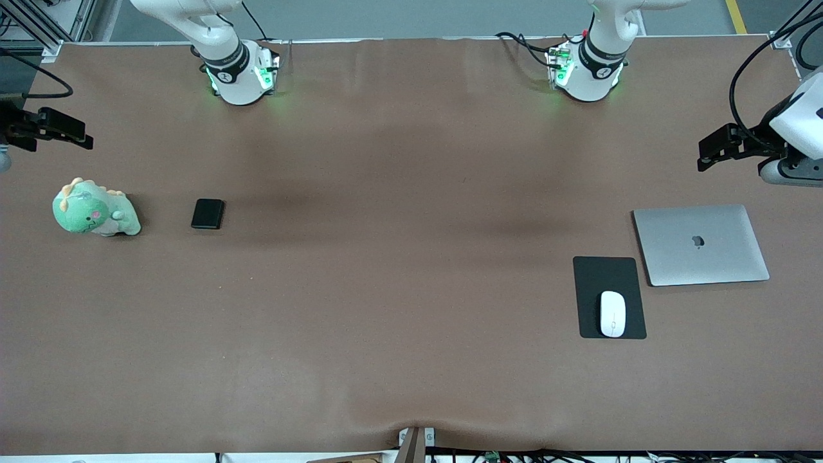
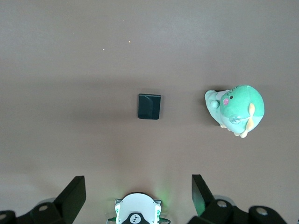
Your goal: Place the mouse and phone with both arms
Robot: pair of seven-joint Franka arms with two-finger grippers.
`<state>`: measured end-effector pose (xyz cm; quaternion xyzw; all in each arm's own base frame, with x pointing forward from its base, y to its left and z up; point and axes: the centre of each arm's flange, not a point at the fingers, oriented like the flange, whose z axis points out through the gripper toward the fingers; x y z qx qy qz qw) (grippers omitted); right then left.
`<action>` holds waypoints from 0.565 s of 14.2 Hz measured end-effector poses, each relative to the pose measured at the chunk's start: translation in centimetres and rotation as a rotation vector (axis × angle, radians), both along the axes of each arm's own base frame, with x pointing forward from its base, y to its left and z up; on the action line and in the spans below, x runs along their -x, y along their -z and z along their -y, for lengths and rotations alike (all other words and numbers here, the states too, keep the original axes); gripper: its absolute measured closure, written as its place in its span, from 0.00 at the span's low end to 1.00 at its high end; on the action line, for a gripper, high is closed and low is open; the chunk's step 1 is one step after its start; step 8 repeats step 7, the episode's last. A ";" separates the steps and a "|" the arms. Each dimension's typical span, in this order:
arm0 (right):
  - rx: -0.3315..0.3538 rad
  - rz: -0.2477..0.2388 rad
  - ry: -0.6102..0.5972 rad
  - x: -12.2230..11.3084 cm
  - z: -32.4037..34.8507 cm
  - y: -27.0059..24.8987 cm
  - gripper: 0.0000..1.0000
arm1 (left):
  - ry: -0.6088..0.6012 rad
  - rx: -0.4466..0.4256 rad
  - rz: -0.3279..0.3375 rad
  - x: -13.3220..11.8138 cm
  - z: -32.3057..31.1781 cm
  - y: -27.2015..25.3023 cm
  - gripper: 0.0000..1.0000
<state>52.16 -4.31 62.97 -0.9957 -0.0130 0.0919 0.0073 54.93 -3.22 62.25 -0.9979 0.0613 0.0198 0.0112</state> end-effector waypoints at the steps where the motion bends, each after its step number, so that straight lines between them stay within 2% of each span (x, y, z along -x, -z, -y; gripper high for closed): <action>1: 0.000 0.006 0.001 0.2 0.0 -0.1 0.00 | 0.000 0.000 0.000 0.0 0.0 0.0 0.00; 8: 0.002 0.041 0.015 -0.1 0.8 -0.3 0.00 | -0.001 0.000 0.007 0.0 0.0 -0.3 0.00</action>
